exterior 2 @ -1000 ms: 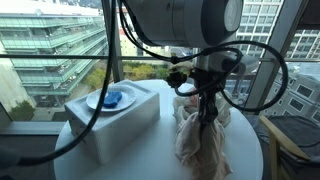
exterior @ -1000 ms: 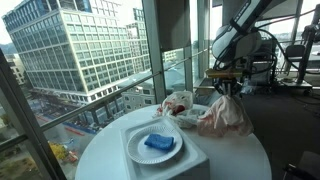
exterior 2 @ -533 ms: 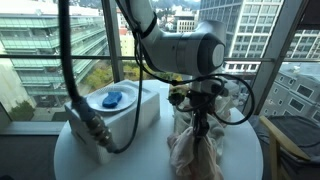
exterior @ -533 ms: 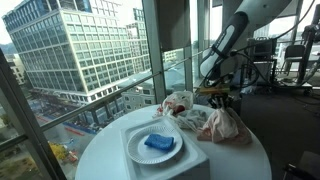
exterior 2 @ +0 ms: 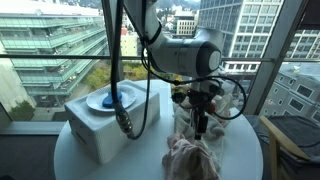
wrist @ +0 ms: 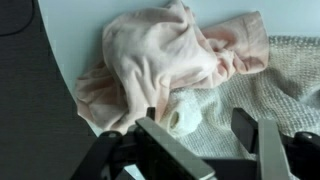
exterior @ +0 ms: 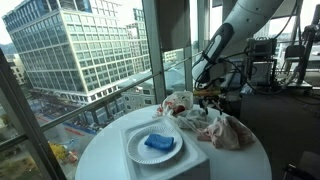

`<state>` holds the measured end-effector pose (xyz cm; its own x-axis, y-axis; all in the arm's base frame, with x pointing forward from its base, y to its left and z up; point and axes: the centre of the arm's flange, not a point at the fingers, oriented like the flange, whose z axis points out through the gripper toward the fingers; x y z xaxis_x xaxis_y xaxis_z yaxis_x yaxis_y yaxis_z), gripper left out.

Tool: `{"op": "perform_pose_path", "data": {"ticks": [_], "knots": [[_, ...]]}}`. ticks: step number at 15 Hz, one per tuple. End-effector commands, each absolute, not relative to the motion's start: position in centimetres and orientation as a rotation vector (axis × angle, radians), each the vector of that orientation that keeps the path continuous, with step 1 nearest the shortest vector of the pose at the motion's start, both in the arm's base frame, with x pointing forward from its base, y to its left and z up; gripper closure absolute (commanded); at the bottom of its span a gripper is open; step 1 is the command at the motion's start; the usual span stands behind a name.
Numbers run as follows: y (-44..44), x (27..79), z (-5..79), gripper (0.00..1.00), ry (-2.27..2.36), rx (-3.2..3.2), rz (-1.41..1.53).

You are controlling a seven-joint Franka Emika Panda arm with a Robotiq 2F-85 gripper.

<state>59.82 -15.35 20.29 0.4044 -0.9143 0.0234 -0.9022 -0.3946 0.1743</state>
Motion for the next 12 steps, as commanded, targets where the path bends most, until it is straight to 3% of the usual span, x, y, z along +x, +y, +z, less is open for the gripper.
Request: {"op": "perform_pose_path", "data": {"ticks": [1,5,12], "knots": [[-15.1,65.1,20.6,0.0,-1.554,2.58,0.054],[-15.4,70.1,20.9,0.0,-1.544,2.605,0.226],[-10.9,74.3,21.9,0.0,-1.4,2.797,0.32]]}}
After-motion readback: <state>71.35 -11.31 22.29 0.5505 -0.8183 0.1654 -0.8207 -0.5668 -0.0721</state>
